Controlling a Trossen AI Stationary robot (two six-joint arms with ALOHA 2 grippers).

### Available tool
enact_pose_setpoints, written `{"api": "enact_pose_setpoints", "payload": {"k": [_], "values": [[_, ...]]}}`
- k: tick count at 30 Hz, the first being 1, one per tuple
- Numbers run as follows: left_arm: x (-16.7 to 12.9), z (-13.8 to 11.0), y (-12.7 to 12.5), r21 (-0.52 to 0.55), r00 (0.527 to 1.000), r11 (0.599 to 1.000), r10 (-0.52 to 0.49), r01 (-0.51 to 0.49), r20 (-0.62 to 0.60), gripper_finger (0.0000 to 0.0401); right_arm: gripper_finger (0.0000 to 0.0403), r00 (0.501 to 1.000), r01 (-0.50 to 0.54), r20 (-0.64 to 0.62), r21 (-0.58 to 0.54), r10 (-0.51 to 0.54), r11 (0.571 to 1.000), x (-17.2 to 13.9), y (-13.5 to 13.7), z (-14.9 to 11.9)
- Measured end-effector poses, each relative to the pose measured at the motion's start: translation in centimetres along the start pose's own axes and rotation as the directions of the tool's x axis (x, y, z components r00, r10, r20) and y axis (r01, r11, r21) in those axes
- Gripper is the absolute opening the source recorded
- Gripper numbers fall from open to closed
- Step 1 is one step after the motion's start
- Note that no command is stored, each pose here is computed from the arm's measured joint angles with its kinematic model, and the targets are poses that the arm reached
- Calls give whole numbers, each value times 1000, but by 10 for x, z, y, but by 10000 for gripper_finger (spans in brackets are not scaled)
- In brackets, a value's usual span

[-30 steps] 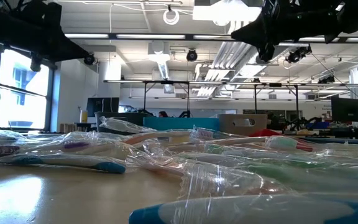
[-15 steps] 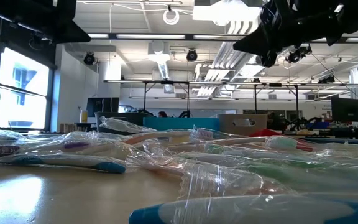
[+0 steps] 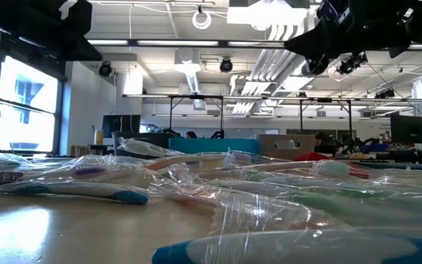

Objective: Pick & Place Toothbrushes
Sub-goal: Put the orange toothbrush into the white bin

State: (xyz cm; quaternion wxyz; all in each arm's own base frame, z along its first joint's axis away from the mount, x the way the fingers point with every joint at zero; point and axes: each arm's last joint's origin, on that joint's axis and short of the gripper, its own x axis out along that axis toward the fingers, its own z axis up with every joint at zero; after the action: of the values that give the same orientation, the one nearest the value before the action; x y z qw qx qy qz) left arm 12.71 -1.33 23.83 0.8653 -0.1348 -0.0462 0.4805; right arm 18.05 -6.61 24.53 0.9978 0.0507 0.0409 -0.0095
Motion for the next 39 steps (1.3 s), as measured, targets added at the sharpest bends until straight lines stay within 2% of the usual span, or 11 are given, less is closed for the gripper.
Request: {"api": "enact_pose_setpoints", "payload": {"k": [5,14,22,27,30,35,39], "values": [[7,1,3,-49,998,997,53,-53,13,0,2,1000,1,29,-13,0,1000,-3,1,1],[34,3,17,-27,994,994,110,-110,-25,0,2,999,-1,36,-30,3,1000,-7,3,3],[54,8,32,-16,991,993,114,-115,-67,0,2,1000,-1,29,-21,2,1000,-7,3,2],[63,10,42,-65,990,992,103,-110,-94,0,2,999,11,31,-21,-10,1000,-7,3,2],[68,13,48,-88,990,990,104,-113,-96,0,2,998,53,34,-21,-53,998,-7,1,2],[75,32,52,-124,991,984,121,-128,-63,0,2,996,78,36,-30,-76,997,-7,1,2],[82,50,49,-86,989,987,129,-135,-71,0,2,997,74,36,-29,-73,997,-7,1,2]]}}
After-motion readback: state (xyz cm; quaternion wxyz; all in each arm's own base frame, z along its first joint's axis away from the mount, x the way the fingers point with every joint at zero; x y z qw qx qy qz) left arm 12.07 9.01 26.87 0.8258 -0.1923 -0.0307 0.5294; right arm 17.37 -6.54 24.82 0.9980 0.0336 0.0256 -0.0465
